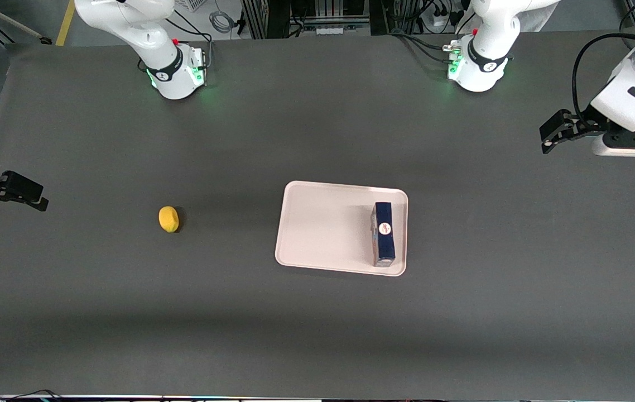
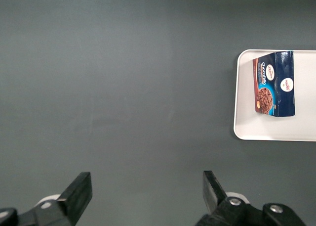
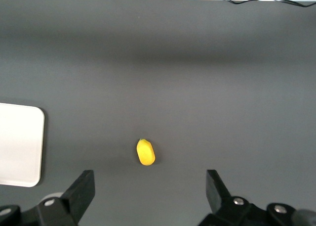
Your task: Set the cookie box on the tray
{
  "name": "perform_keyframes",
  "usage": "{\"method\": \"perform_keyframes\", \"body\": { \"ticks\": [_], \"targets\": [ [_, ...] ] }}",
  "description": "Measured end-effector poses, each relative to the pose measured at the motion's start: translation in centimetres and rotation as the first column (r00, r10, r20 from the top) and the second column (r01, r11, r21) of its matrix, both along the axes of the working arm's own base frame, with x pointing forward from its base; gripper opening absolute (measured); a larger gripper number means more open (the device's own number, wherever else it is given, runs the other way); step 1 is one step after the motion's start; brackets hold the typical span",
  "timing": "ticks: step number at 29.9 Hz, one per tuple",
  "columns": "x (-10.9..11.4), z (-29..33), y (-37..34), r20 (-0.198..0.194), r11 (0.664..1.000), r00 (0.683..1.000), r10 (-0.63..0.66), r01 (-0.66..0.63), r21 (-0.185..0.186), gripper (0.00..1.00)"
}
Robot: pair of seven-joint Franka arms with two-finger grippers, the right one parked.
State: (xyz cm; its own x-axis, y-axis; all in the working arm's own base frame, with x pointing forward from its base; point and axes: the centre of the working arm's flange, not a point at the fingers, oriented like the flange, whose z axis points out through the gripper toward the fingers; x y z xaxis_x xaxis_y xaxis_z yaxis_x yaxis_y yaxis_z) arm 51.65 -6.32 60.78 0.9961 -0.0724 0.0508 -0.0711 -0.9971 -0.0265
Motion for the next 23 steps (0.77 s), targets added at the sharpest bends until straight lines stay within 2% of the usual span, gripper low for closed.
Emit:
{"method": "perform_keyframes", "body": {
  "ticks": [23],
  "targets": [
    [0.2, 0.5, 2.2, 0.009, 0.999, 0.999, 0.034, -0.034, -0.007, 1.0]
  ]
}}
